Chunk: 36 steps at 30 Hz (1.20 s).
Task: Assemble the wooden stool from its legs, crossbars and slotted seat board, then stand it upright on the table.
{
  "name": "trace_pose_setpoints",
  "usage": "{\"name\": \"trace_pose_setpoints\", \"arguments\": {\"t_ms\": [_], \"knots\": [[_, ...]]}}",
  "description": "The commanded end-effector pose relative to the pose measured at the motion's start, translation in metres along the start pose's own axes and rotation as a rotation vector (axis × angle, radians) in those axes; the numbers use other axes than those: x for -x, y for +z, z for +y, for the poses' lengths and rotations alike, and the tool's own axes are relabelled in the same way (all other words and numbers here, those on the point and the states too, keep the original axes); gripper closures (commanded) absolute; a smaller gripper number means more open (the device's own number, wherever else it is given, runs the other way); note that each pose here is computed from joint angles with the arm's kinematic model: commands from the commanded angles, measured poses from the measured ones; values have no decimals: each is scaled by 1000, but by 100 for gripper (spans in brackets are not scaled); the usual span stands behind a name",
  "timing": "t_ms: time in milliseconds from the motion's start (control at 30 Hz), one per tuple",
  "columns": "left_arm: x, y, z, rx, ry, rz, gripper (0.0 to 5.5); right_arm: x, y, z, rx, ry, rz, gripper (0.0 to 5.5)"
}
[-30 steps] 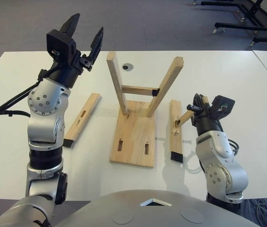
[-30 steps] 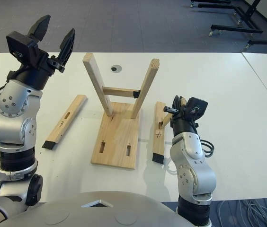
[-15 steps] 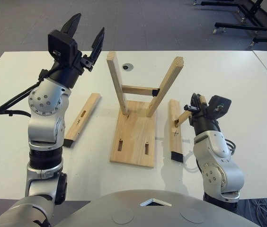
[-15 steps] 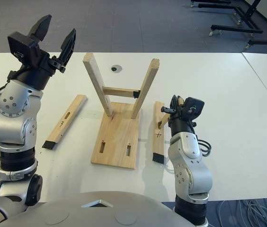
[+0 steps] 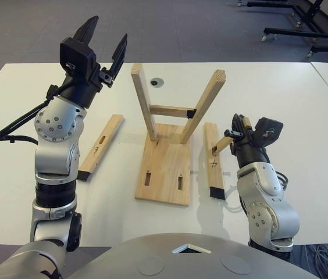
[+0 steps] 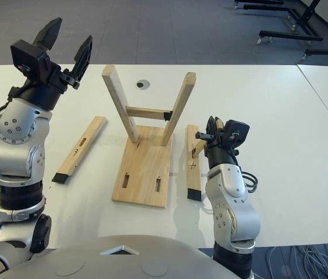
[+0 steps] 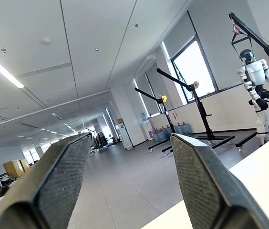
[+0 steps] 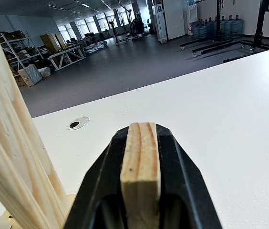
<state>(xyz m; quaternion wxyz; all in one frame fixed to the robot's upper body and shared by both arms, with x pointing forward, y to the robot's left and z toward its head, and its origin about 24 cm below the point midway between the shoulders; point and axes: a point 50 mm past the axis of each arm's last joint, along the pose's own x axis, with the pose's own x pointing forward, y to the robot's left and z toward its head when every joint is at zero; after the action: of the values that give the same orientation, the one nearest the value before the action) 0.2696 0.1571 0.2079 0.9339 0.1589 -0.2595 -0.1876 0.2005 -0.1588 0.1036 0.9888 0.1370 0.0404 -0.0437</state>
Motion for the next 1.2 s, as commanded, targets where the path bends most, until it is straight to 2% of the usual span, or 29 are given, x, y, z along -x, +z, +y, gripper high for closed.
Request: {"name": "trace_pose_setpoints", "arguments": {"t_ms": [33,833,1200], "knots": [[-3,-1,0,-12,-8,1,249,-2,0,1,-12,4,-3,511],[0,-3,1,-19,18,-1,249,-7,-8,-4,30,-16,45,511],[-1,-2,1,-21,14,-2,249,-4,-2,-1,38,3,13,511]]}}
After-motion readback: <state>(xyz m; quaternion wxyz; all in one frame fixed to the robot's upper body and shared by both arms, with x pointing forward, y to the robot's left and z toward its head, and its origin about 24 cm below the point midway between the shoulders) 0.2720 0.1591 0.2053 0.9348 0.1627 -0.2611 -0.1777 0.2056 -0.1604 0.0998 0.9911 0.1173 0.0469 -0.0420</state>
